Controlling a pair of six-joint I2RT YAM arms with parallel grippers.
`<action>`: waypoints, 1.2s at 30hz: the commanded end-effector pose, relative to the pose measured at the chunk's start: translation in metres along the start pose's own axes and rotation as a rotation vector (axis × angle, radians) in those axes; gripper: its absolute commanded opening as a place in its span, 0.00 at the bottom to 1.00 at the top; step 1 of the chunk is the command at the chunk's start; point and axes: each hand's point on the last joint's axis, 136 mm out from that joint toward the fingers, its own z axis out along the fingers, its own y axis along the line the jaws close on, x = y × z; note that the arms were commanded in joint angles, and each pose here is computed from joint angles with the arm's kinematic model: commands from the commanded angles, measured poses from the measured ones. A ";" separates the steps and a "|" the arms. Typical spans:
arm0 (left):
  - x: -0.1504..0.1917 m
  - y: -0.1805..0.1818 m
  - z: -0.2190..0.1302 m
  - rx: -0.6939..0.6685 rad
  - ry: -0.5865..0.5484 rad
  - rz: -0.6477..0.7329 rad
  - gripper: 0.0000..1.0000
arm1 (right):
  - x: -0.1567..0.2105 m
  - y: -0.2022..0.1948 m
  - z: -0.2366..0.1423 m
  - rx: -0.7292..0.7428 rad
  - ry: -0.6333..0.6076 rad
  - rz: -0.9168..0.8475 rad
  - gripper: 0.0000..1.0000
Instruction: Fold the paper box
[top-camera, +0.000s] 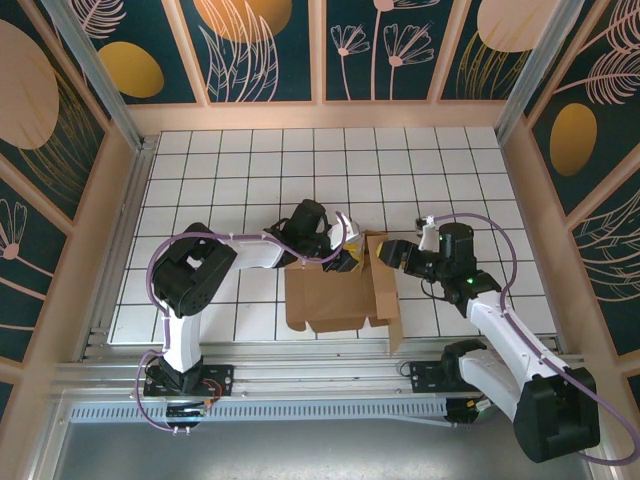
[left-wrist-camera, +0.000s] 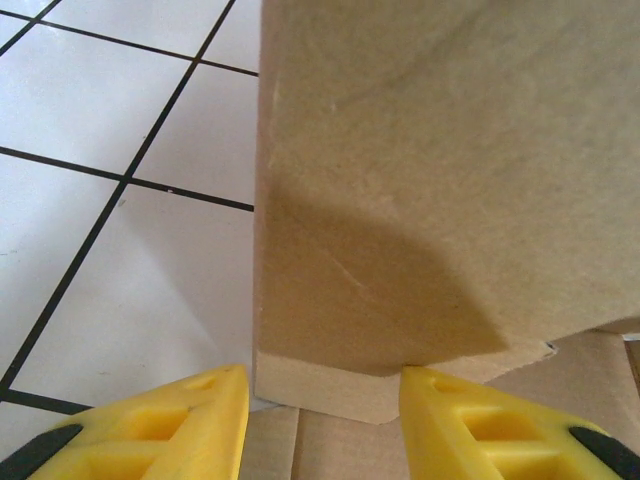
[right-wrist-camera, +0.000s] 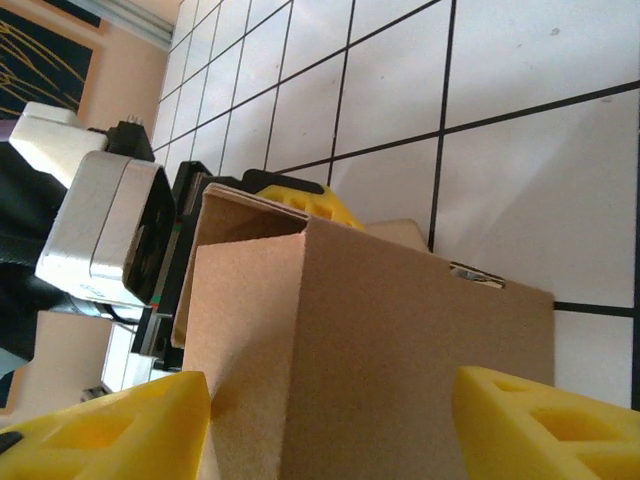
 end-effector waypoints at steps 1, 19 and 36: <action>-0.023 -0.007 0.001 0.047 -0.057 0.052 0.43 | 0.009 0.004 0.001 -0.053 0.028 0.017 0.63; -0.058 -0.028 0.023 0.230 -0.134 0.101 0.48 | 0.008 0.005 0.011 -0.137 0.048 -0.010 0.63; -0.065 -0.026 0.034 0.210 -0.140 0.076 0.26 | -0.002 -0.001 0.016 -0.139 0.033 0.004 0.64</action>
